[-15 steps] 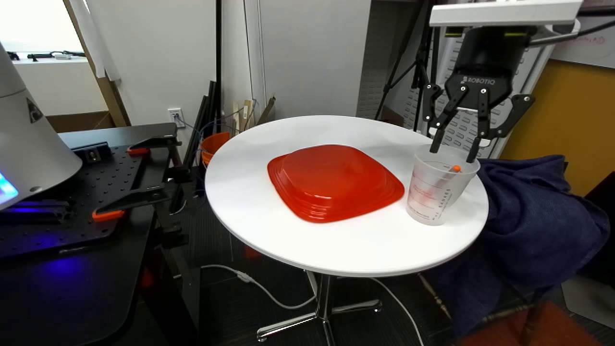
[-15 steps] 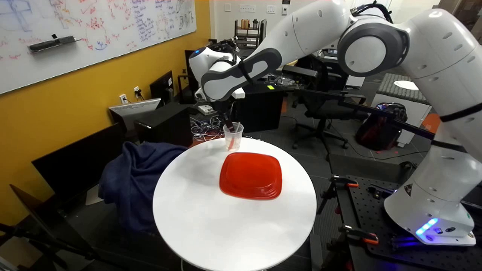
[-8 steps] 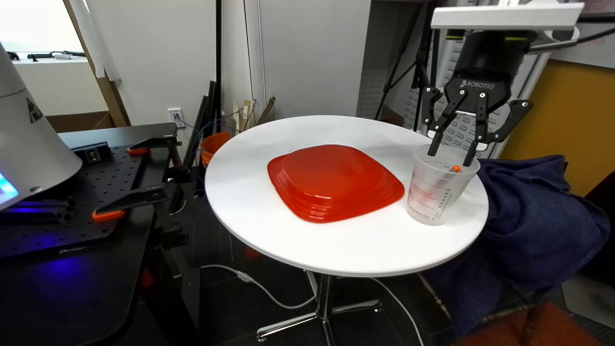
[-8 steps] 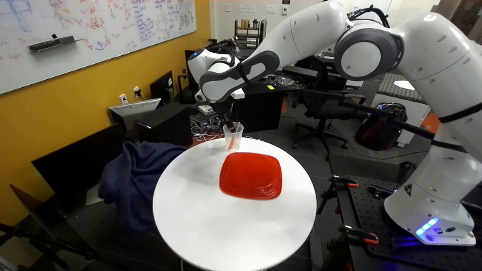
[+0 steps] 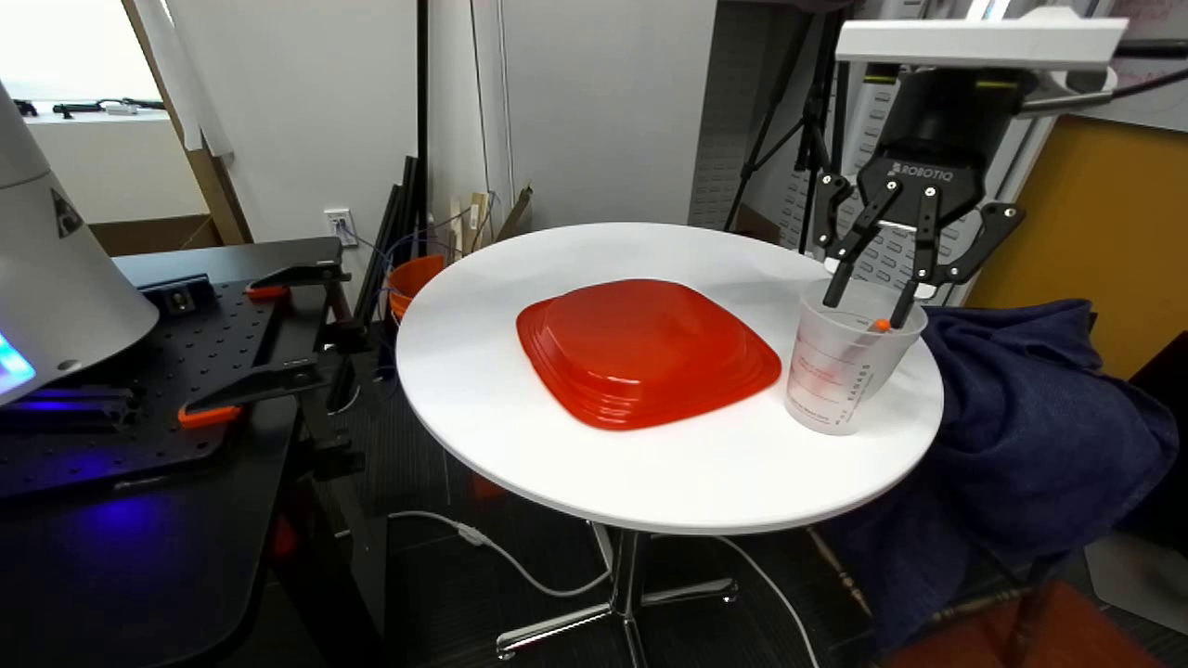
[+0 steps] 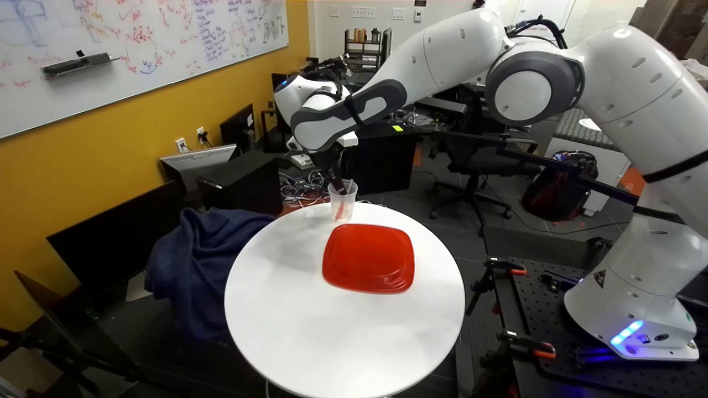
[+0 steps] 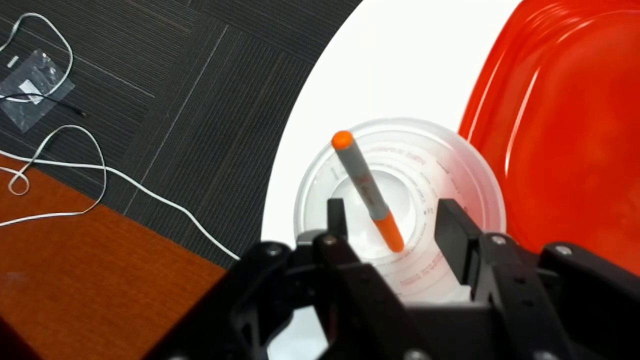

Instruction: Remove the orange marker from the clear cup

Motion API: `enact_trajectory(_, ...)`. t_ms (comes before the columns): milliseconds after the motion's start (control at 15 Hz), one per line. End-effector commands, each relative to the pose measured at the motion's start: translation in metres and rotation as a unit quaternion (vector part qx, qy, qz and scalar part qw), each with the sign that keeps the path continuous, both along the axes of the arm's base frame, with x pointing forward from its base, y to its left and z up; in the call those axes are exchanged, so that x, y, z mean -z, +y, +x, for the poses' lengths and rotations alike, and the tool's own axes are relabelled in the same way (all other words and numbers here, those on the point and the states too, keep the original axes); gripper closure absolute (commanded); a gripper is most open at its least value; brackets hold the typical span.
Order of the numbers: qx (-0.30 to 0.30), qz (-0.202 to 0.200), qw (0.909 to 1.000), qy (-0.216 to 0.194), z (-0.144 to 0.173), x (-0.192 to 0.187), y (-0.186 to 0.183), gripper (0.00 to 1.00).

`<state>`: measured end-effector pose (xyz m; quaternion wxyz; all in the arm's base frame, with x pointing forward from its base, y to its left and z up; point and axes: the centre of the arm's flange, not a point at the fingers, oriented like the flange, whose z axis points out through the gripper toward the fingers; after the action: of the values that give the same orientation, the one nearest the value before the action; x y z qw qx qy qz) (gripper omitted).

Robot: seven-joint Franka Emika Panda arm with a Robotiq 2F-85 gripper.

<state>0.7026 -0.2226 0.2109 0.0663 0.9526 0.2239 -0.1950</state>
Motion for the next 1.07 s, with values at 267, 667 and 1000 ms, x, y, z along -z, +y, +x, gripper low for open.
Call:
enact_trajectory(267, 0.001, 0.015, 0.9997, 0.020, 0.0141, 0.0002, -0.0089, 0.50)
enact_trajectory(667, 0.011, 0.010, 0.9990, 0.042, 0.0135, 0.0023, -0.0095, 0.50)
enact_trajectory(1000, 0.020, 0.005, 0.9978, 0.063, 0.0133, 0.0006, -0.0092, 0.49)
